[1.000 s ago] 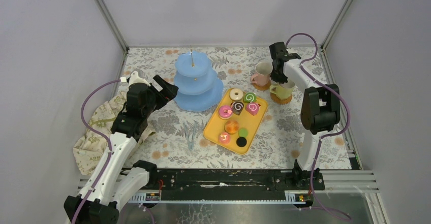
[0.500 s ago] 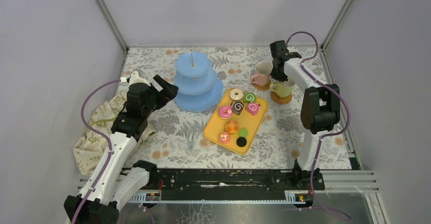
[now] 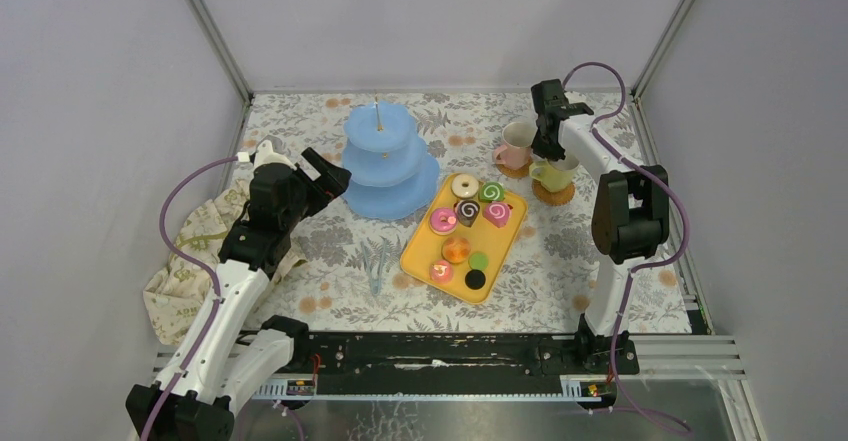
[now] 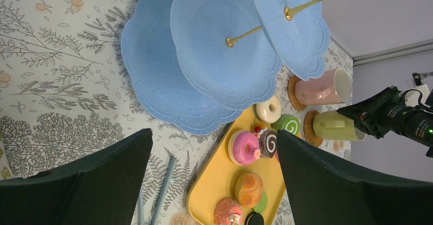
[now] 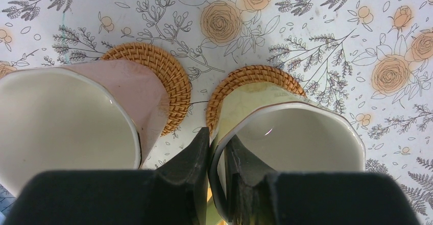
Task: Serve the afternoon tea
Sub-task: Place the cup on the coaster.
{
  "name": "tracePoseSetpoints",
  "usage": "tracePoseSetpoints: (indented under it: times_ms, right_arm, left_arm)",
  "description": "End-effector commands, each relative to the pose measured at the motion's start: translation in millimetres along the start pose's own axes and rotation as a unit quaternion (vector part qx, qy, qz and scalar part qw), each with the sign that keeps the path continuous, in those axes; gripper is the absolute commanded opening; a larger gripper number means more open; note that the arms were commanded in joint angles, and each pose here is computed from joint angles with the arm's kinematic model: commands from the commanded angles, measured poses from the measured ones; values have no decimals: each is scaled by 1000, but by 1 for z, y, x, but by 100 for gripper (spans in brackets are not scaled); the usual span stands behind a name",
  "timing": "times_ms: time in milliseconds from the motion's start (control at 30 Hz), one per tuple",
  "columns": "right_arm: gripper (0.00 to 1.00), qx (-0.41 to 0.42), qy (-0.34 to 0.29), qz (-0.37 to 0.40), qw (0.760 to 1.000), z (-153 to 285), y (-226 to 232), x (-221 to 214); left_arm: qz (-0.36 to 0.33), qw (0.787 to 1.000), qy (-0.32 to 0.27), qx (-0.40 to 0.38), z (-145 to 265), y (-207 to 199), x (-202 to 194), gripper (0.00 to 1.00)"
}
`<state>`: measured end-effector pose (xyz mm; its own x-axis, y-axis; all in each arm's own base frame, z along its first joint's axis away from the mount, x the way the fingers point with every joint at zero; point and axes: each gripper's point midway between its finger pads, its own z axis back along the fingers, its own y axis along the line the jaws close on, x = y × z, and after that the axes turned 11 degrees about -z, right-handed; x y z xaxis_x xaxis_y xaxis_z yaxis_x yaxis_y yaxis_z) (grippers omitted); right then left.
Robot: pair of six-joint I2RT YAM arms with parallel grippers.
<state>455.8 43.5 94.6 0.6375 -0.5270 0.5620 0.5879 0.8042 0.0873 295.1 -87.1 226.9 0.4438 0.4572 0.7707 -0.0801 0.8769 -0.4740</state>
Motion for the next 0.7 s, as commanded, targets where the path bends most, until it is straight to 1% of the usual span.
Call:
tracePoseSetpoints:
  times_ms: [0, 667]
  right_arm:
    - [0, 11, -28, -4, 1000, 11, 3, 19]
    - [0, -1, -19, 2, 1000, 9, -8, 8]
  left_arm:
    - [0, 1000, -10, -6, 0, -3, 3, 98]
    - [0, 1000, -12, -9, 2, -3, 3, 97]
